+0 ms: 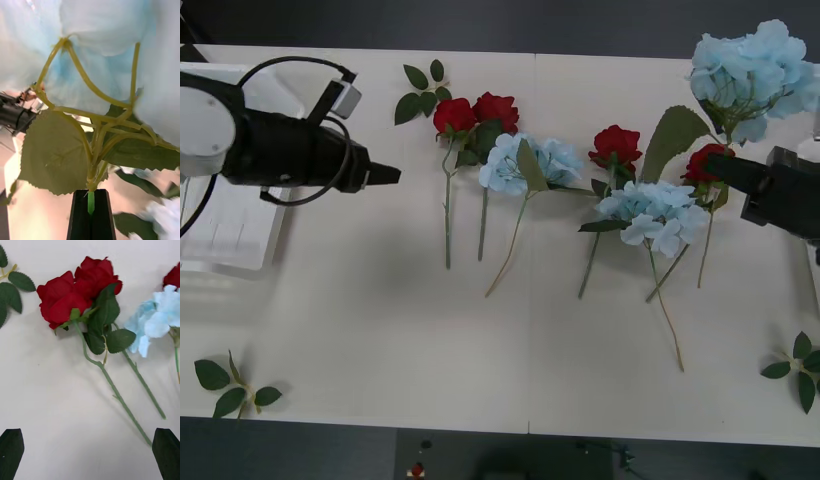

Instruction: Put the red flowers into the right box and the blue flowers into the left box

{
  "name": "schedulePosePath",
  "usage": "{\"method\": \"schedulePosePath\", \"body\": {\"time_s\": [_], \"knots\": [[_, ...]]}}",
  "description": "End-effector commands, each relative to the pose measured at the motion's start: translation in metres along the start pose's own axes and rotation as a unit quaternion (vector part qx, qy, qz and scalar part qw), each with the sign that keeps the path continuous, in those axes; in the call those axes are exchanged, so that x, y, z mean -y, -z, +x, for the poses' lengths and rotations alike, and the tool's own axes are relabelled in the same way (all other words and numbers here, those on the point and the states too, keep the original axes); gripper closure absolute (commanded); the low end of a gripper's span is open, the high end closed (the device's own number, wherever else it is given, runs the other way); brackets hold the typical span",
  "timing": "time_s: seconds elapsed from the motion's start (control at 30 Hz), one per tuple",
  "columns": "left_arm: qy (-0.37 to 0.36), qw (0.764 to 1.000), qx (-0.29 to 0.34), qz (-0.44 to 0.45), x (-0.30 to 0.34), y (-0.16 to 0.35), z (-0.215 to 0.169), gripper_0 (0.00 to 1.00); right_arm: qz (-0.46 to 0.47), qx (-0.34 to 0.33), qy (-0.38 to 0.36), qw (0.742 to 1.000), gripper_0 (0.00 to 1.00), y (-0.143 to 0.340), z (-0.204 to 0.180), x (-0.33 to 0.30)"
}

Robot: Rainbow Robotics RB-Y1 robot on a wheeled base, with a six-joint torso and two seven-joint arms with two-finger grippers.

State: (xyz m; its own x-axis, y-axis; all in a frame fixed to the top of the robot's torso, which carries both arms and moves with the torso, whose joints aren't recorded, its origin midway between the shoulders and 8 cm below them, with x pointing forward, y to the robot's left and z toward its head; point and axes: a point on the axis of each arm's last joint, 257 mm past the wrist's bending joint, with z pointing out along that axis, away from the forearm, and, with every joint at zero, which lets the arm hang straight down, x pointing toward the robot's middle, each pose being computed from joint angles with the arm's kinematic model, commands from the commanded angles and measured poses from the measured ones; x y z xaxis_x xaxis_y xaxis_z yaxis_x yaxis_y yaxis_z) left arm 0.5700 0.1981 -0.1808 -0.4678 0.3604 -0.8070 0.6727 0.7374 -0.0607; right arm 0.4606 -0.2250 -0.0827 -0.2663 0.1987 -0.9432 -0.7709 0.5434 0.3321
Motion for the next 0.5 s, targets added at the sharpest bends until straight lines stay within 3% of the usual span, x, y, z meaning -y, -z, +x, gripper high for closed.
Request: {"method": "schedulePosePath", "body": {"time_s": [0.03,0.27,0.5], "knots": [[-0.057,0.997,0.027,0.042,0.008,0.026,0.015,0.00,-0.054,0.022,0.019,0.998,1.00,-0.025,-0.014,-0.044],[-0.101,0.979,0.109,0.140,0.063,0.035,0.023,0.00,-0.108,0.030,0.004,0.994,1.00,-0.056,-0.006,-0.086],[-0.027,0.944,0.177,0.279,0.161,0.022,0.017,0.00,-0.152,0.026,0.004,0.988,1.00,-0.098,0.000,-0.119]]}}
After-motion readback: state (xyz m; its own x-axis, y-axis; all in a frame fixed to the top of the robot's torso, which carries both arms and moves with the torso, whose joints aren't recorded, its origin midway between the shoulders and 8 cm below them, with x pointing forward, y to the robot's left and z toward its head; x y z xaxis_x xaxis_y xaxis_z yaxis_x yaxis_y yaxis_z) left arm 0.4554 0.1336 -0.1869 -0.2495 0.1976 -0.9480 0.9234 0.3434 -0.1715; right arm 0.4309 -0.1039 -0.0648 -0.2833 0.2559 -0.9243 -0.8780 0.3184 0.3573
